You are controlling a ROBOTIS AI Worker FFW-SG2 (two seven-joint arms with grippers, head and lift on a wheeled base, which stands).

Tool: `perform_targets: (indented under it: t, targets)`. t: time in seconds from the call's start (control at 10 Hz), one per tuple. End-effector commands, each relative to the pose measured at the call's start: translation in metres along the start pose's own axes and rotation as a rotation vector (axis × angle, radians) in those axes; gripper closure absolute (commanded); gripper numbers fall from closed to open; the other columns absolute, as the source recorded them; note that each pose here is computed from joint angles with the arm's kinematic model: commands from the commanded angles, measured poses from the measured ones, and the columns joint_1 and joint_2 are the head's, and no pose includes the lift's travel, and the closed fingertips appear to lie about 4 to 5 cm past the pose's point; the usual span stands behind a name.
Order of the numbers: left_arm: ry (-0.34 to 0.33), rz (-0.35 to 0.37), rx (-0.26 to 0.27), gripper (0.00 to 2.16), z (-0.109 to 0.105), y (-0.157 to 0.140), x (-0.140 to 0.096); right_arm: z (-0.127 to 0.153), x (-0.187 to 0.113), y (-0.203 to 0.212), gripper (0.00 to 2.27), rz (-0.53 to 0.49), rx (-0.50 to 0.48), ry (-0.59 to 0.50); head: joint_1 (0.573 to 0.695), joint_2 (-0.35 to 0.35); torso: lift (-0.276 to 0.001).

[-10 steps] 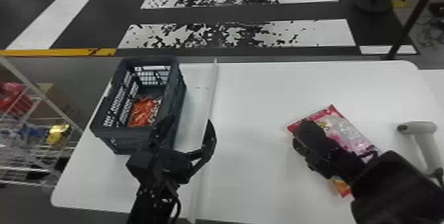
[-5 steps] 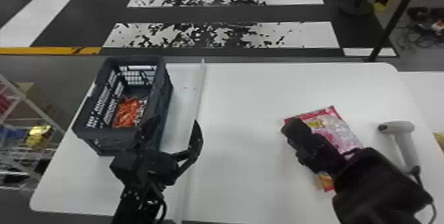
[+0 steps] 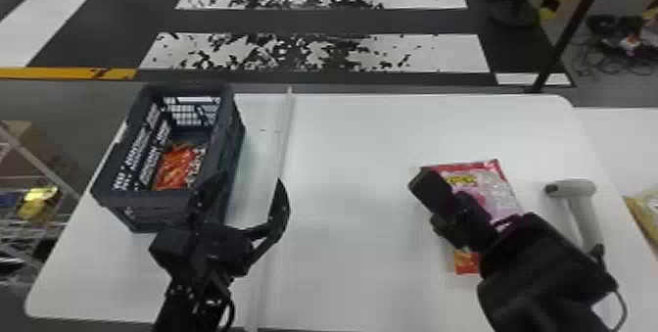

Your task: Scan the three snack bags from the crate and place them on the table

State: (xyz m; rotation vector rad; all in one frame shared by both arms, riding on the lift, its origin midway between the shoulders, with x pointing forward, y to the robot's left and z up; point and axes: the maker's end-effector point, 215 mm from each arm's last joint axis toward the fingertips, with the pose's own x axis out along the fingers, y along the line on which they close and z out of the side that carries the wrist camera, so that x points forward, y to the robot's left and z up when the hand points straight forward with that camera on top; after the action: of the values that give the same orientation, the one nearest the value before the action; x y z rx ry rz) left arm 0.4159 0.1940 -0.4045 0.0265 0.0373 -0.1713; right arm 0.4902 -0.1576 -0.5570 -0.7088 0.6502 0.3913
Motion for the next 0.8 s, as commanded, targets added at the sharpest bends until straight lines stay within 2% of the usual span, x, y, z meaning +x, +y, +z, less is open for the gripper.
perform_targets:
  t: [0.0,0.3,0.5,0.6,0.7]
  targets:
    - [0.0,-0.001,0.0,0.04,0.0,-0.001,0.0,-0.001,0.001,-0.003,2.25,-0.006,0.002,0.004,0.695,0.046,-0.062]
    - [0.002,-0.001,-0.002,0.04,-0.001,-0.001,0.0,-0.004,0.001,-0.008,2.25,-0.021,0.007,0.008,0.695,0.039,-0.062]
    - [0.005,-0.001,-0.004,0.04,-0.003,-0.002,0.0,0.009,-0.01,-0.009,2.22,-0.029,0.026,-0.027,0.695,0.034,-0.062]
    - [0.005,0.001,-0.003,0.04,-0.002,-0.001,-0.001,0.033,-0.031,-0.021,1.93,-0.043,0.1,-0.096,0.695,0.038,-0.062]
    - [0.003,0.001,-0.003,0.04,-0.002,-0.001,0.0,0.052,-0.054,-0.053,1.13,-0.041,0.266,-0.169,0.695,0.041,-0.062]
